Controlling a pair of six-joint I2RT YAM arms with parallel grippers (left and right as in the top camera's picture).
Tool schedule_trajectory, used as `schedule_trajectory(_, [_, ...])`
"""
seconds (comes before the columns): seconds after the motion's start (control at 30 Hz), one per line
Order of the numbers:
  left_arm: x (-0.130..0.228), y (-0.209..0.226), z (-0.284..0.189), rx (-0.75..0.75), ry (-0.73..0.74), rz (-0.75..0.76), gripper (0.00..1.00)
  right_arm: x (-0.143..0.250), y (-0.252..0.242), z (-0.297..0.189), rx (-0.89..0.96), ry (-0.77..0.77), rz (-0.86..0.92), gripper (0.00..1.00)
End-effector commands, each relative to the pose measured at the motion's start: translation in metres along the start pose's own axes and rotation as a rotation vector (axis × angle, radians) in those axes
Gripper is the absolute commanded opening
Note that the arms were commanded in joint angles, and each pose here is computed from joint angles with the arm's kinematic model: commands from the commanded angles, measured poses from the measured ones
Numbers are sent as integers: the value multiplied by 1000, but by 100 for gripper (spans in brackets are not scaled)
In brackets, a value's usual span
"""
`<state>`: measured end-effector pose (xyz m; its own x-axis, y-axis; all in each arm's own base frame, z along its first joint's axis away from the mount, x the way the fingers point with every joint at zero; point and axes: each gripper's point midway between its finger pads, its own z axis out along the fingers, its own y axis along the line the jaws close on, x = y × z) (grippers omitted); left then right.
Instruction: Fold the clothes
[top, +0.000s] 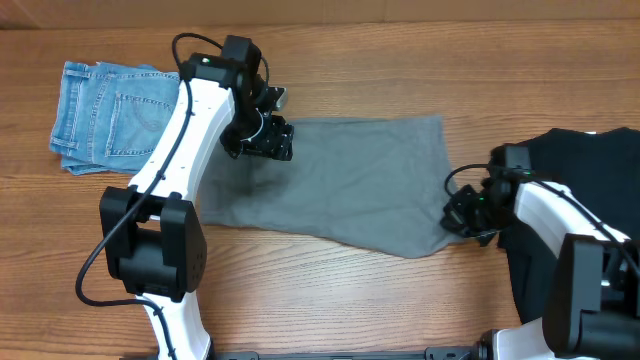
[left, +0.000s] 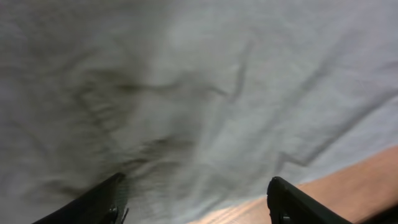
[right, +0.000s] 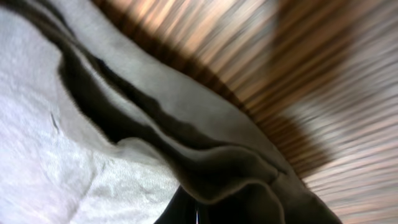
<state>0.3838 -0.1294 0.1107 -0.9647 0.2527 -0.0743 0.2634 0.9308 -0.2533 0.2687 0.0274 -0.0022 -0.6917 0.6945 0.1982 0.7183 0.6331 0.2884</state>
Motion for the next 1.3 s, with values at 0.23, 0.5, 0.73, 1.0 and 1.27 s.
schedule_trajectory(0.23, [29, 53, 89, -152, 11, -95, 25, -17, -56, 10, 225, -81, 12, 4])
schedule_trajectory(0.5, [33, 94, 76, -148, -6, -246, 65, -16, -55, 6, 238, -69, 1, 4])
schedule_trajectory(0.73, [20, 89, 14, 37, -15, -229, 82, -12, 10, -25, -24, -21, -246, 4])
schedule_trajectory(1.0, [49, 114, -6, 44, 61, -340, 92, 26, 98, -85, -346, -46, -537, 16])
schedule_trajectory(1.27, [81, 136, 28, 62, 108, -424, 97, 52, 107, -29, -176, -46, -638, 22])
